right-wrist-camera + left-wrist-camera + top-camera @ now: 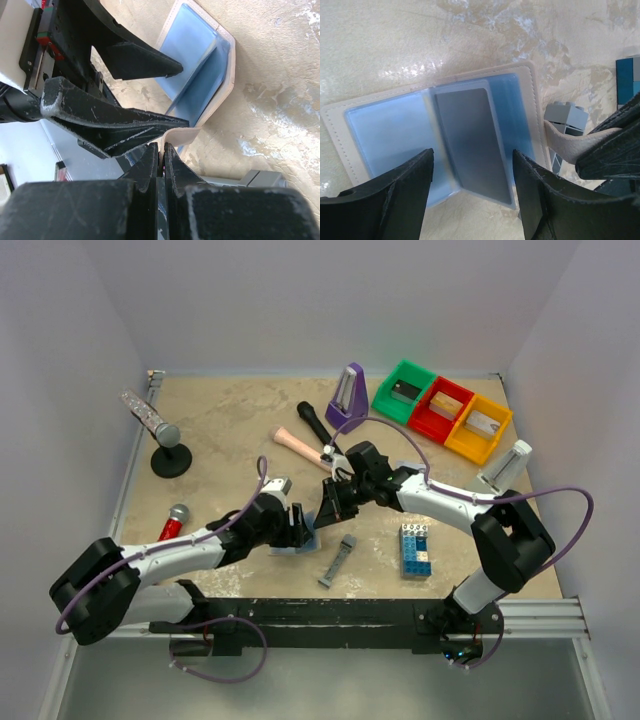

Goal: Take the credit cards out of the card holder
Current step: Remove the credit card from the card holder.

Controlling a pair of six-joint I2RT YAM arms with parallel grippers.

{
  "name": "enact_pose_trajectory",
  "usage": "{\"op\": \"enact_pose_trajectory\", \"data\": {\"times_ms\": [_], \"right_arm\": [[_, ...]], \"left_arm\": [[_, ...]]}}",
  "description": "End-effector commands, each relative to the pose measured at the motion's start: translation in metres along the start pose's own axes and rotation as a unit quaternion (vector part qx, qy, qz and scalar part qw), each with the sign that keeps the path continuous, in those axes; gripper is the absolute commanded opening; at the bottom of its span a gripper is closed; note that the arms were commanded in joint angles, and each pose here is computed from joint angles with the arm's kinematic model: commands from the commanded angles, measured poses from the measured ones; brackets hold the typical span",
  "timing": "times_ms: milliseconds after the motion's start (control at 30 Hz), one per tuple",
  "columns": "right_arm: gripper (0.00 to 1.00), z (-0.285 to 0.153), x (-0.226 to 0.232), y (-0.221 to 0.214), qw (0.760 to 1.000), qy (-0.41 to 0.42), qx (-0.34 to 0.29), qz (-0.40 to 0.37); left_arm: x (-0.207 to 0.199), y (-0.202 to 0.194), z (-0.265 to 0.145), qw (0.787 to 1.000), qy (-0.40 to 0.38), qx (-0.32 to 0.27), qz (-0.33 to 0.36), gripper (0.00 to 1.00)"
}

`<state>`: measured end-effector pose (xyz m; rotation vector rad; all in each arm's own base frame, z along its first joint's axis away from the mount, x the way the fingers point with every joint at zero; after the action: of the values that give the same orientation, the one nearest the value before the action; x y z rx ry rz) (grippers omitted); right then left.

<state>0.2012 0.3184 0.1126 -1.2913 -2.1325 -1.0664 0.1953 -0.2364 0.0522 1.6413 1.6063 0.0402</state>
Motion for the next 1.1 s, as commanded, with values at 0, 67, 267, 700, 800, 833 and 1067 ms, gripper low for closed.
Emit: {"op": "enact_pose_trajectory", "data": {"times_ms": [0,67,267,700,800,833,1067], "right_arm": [[0.00,-0.005,0.016,0.011,0.999,0.021,-0.015,-0.019],[0.00,-0.006,0.017,0.011,0.999,0.021,-0.015,-0.019],[0.00,-0.005,0.016,0.011,0.999,0.020,-0.015,-0.020],[0.04,-0.009,0.011,0.009,1.000,-0.002,-0.014,-0.021],[0.29,-0.011,0.007,0.005,1.000,-0.017,-0.010,-0.016],[0.35,-0.011,0.003,0.003,1.000,-0.027,-0.010,-0.012],[0.51,-0.029,-0.012,0.008,0.994,-0.102,-0.020,-0.027]], "left_arm": [[0.004,0.014,-0.005,0.999,0.035,-0.021,0.013,0.68],[0.008,0.017,-0.008,0.998,0.046,-0.028,0.014,0.68],[0.022,0.019,-0.018,0.996,0.077,-0.041,0.014,0.68],[0.042,0.027,-0.041,0.989,0.122,-0.080,0.003,0.69],[0.039,0.030,-0.043,0.990,0.109,-0.090,-0.005,0.69],[0.040,0.029,-0.043,0.990,0.107,-0.091,-0.007,0.68],[0.034,0.032,-0.043,0.992,0.074,-0.099,-0.027,0.64]]}}
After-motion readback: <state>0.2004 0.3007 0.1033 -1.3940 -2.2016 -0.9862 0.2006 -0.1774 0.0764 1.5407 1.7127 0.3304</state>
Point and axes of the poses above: each gripper's point midway between its finger pads, its own z axis out along the fingers, its own x axis along the line the jaws close on, y = z × x, the point moved 1 cm from there along -z, back along the fingers, and after that the axes turned 3 degrees about -z, right-handed, at the moved point
